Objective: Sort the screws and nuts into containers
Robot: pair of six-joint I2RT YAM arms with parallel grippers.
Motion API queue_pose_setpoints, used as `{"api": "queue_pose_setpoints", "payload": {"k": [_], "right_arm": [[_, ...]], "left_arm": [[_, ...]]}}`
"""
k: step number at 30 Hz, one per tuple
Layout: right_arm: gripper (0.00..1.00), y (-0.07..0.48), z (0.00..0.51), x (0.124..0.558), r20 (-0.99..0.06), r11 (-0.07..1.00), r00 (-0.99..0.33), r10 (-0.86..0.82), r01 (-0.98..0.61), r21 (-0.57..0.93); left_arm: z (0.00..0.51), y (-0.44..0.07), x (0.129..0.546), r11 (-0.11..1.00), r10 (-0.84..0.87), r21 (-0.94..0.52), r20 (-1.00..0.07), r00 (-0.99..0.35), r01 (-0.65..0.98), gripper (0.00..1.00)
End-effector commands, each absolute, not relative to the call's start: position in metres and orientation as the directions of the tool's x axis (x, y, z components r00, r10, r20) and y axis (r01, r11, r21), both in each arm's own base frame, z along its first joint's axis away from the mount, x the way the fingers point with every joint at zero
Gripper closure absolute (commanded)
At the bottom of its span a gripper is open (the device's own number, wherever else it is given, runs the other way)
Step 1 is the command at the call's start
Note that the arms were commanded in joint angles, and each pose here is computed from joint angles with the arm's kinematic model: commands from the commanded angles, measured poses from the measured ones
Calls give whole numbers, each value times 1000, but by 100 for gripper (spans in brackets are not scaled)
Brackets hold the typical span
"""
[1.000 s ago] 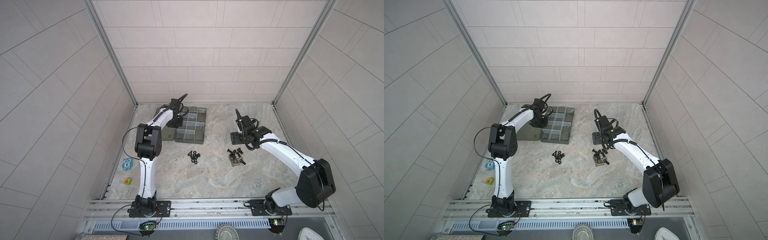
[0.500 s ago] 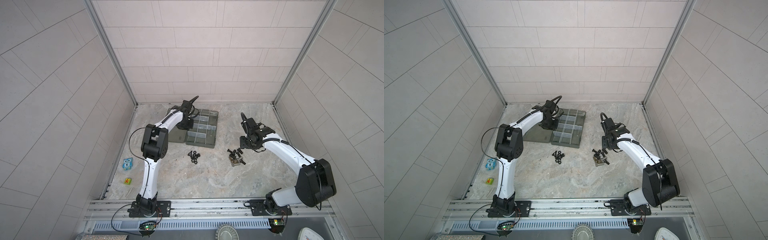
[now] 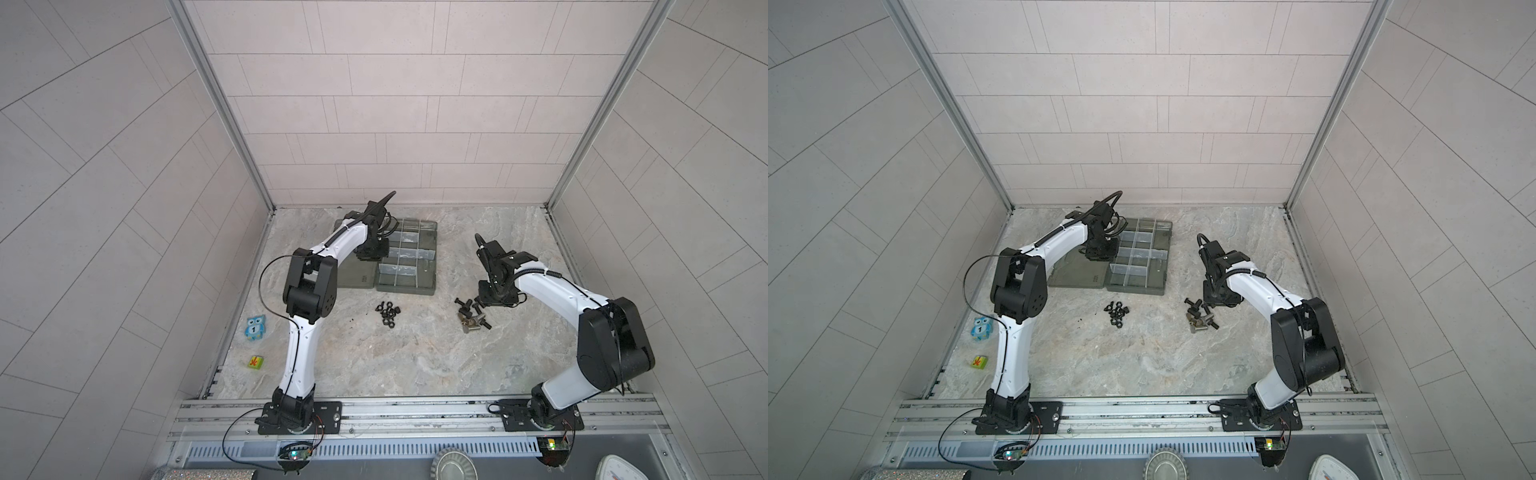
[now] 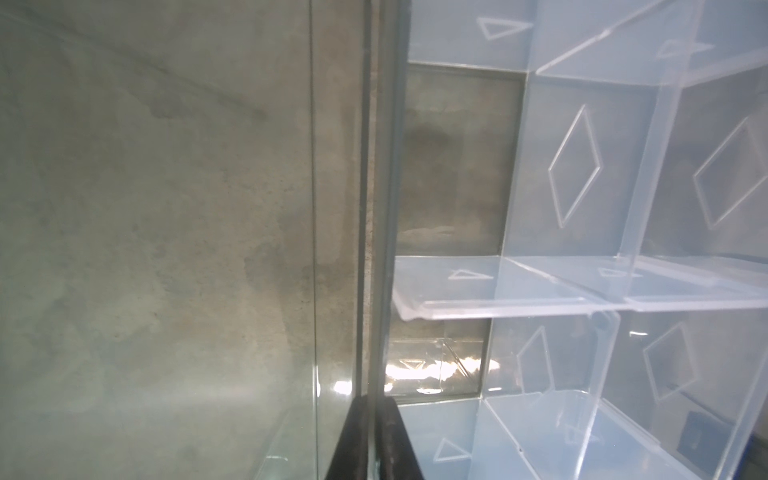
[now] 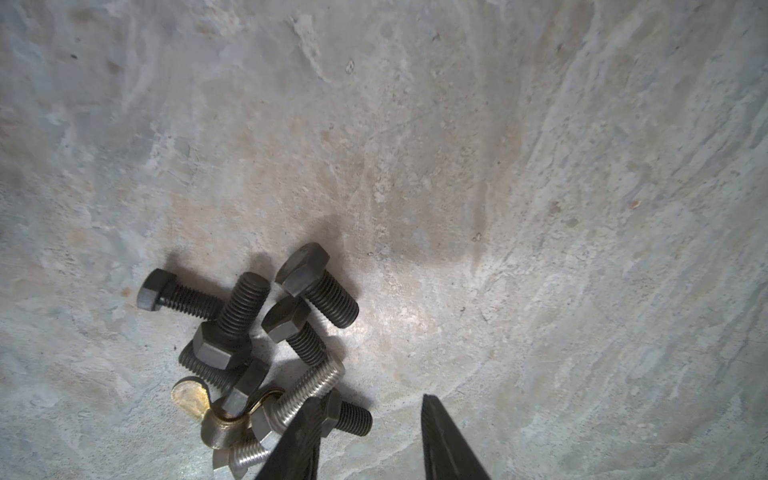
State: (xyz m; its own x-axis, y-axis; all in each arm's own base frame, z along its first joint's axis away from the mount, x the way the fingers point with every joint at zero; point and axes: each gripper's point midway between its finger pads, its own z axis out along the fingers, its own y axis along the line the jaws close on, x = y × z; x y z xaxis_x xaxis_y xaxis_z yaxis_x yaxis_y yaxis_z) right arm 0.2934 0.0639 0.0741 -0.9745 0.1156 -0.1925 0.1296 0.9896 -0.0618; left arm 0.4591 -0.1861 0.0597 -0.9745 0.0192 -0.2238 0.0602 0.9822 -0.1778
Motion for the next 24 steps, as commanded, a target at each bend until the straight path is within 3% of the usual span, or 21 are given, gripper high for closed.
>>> {"api": "queue_pose_setpoints", "payload": {"k": [1, 5, 11, 15, 19, 24], "right_arm": [[60, 63, 79, 299, -191, 988, -974, 124, 139, -68], [59, 65, 76, 301, -180, 989, -976, 119, 132, -63], [55, 65, 69, 299, -159, 990, -981, 115, 126, -59], [56, 67, 66, 302, -159, 991, -981, 109, 119, -55], [67, 70, 58, 304, -131, 993, -986, 102, 109, -47], [68, 71, 51, 310, -118, 993, -988, 95, 102, -52]], "left_arm": [[68, -192, 452, 978, -13, -206, -200, -980, 29, 96], [71, -193, 452, 977, 13, -205, -208, -978, 56, 85], [98, -203, 456, 967, 38, -231, -275, -961, 105, 32], [127, -207, 463, 961, 63, -233, -346, -936, 151, 24], [155, -210, 461, 949, 82, -247, -403, -912, 195, 13], [186, -211, 439, 926, 153, -241, -463, -873, 290, 10]]}}
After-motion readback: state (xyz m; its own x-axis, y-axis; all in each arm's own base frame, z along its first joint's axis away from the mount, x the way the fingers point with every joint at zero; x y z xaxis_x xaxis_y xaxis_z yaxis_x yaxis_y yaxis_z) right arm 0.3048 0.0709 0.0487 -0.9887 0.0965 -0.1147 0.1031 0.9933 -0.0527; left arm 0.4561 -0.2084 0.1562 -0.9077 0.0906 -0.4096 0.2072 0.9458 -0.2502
